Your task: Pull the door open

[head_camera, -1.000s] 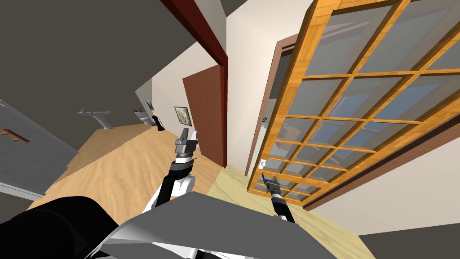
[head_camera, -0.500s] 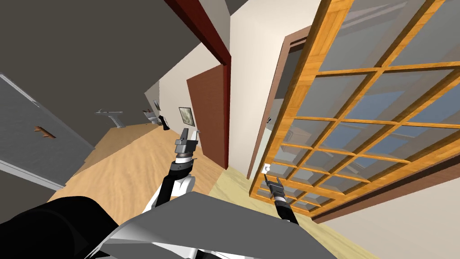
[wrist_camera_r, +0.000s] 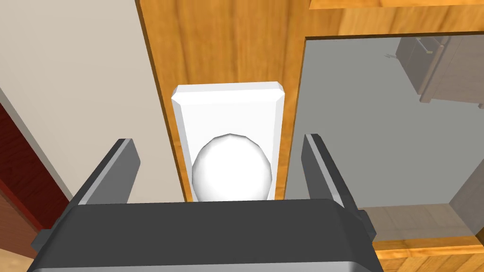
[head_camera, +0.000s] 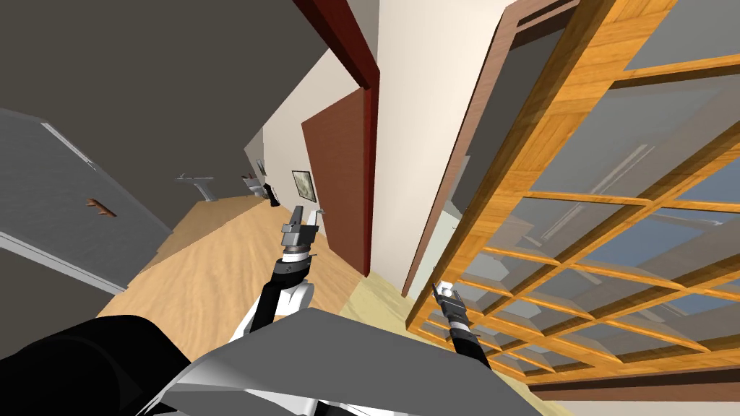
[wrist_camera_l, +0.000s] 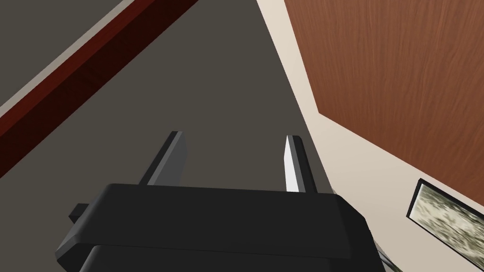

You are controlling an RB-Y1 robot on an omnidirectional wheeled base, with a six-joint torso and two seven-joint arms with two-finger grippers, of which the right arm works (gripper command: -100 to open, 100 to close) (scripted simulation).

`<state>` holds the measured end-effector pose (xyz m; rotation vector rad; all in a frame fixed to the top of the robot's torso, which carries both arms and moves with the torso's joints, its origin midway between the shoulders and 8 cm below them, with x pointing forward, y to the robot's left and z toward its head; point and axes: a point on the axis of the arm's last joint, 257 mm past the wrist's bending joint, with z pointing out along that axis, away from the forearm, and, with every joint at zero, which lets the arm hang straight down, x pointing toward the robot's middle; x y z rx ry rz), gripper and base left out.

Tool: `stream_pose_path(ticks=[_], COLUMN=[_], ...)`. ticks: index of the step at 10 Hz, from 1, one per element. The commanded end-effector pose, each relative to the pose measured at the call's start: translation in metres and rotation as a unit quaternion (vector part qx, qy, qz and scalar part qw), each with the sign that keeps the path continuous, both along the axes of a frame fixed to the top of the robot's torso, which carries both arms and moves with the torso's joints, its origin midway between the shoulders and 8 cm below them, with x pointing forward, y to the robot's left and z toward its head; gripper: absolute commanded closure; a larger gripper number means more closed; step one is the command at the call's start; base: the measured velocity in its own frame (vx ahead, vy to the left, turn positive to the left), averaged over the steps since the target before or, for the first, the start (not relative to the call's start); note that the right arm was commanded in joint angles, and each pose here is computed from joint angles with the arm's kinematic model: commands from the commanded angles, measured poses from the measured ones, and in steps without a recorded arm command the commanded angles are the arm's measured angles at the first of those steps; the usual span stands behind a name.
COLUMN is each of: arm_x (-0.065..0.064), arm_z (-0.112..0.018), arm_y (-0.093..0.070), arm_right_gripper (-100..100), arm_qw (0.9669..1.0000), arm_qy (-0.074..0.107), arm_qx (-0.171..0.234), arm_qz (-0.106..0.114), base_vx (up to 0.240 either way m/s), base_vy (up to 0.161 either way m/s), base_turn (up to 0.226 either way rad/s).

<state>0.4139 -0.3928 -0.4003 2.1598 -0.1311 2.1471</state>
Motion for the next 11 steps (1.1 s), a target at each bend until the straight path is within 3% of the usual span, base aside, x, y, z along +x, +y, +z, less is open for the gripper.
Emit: stream_pose_path(ticks=[1, 2, 7, 11], arm_x=[0.0, 0.0, 0.0, -0.018], arm_z=[0.0, 0.0, 0.0, 0.001], arm_y=[0.0, 0.0, 0.0, -0.001], arm_right_gripper=[-100, 100, 100, 100], arm_qw=[1.0, 1.0, 1.0, 0.9995], arm_qy=[0.0, 0.0, 0.0, -0.003], arm_qx=[0.0, 0.0, 0.0, -0.001], arm_qz=[0.0, 0.0, 0.0, 0.031], base_vx=[0.064, -0.014, -0.01, -0.181], base_vy=[0.001, 0.0, -0.003, -0.053], base_turn=[0.003, -0.009, -0.001, 0.124])
